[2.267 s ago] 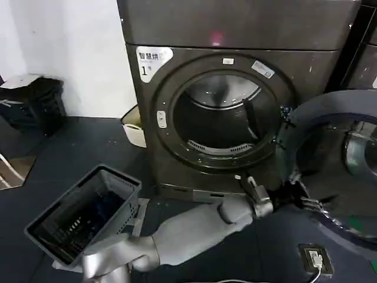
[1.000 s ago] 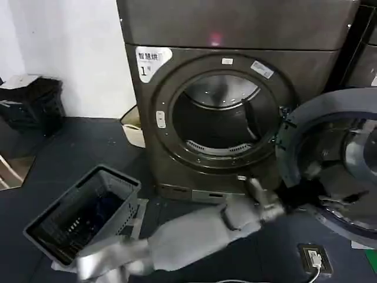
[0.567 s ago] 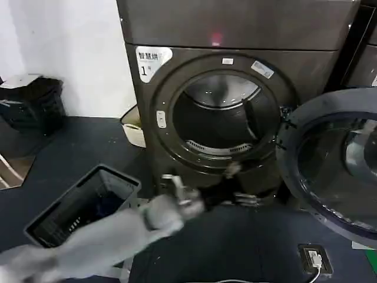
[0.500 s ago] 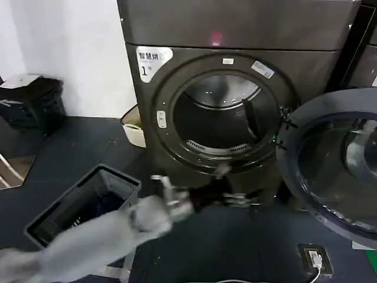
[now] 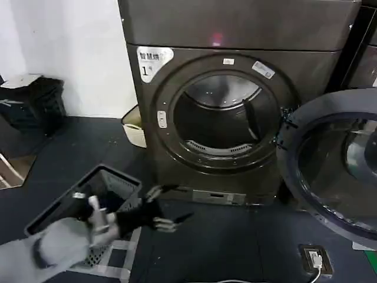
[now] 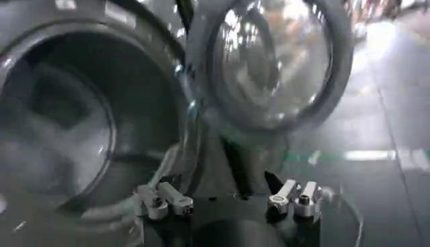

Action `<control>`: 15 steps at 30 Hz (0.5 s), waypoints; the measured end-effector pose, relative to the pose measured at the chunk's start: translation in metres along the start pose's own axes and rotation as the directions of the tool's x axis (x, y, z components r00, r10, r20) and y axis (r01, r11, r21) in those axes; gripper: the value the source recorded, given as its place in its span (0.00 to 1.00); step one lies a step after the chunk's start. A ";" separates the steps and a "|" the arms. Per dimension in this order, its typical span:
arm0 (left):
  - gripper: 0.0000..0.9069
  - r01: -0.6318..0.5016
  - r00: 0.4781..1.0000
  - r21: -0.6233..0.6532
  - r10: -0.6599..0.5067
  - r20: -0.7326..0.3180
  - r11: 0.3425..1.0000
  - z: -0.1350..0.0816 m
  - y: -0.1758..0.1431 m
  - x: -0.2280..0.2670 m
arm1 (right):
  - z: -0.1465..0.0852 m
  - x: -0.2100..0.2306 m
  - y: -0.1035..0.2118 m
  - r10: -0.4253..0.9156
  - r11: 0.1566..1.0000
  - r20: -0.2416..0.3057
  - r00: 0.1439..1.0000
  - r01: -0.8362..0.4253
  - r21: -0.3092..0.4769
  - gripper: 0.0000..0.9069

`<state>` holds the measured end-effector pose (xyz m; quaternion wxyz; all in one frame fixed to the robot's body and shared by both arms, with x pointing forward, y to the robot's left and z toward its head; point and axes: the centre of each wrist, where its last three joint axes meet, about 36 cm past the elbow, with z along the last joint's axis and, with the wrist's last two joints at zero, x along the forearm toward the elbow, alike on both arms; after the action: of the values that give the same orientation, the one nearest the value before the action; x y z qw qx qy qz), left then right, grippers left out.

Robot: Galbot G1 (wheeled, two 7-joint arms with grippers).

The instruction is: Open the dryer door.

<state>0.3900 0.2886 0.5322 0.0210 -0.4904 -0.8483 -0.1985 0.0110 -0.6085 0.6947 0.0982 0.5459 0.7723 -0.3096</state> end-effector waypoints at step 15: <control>1.00 -0.011 0.861 -0.116 -0.049 -0.506 0.993 0.028 0.075 0.105 | 0.010 -0.010 -0.001 -0.008 1.000 -0.010 1.000 0.008 0.008 1.00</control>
<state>0.4032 0.4181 0.5539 0.2135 -0.4127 -0.8049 -0.3692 0.0121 -0.6222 0.6924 0.0909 0.5447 0.7738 -0.3104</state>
